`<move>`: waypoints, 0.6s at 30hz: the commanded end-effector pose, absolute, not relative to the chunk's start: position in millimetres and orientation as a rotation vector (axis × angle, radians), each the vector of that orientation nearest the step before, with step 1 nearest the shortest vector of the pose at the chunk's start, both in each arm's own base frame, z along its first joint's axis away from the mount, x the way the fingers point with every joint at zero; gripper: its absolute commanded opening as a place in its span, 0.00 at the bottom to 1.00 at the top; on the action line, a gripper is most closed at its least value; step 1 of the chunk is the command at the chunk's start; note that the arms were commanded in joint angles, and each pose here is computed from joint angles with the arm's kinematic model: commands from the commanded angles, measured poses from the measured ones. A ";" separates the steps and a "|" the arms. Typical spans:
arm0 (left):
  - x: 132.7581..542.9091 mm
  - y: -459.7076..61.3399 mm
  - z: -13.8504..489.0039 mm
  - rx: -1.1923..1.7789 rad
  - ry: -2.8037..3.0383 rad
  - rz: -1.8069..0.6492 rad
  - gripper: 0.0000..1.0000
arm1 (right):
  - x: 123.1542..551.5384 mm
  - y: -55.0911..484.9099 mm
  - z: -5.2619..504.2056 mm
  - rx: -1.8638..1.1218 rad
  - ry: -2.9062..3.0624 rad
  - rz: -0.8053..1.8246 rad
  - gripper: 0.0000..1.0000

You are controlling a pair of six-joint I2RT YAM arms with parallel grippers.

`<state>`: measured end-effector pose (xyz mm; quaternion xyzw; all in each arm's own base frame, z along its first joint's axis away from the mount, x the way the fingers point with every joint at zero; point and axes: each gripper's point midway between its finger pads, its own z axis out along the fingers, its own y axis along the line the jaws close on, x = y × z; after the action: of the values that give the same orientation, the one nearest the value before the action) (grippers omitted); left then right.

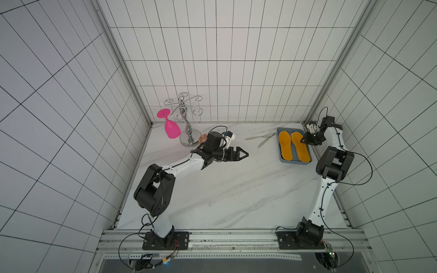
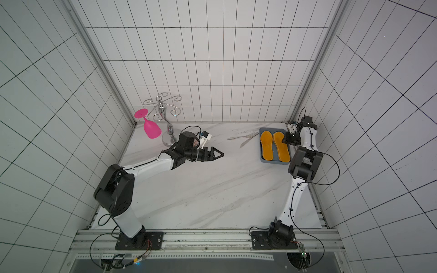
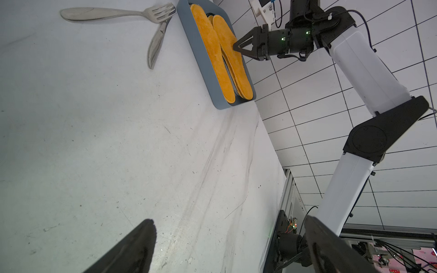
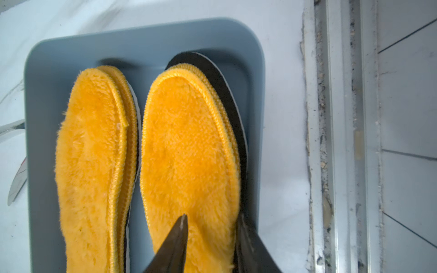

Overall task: Put the insoles into the storage box
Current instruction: Place the insole in the storage box, then reset both arms

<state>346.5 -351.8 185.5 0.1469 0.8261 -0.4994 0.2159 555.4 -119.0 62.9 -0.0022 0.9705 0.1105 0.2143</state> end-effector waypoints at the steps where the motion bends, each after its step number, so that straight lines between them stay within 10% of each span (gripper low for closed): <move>1: 352.7 -346.6 200.3 0.426 2.247 -1.348 0.99 | 558.6 -126.2 99.6 0.015 2.651 0.213 0.43; 18: 388.1 -199.1 202.0 0.186 2.251 -1.022 0.99 | 516.1 -47.3 217.6 0.028 2.310 0.407 0.61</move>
<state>390.2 -227.1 212.4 0.0780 0.8454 -0.4223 0.3175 520.0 -82.1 208.1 0.0252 0.9225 0.1130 0.3683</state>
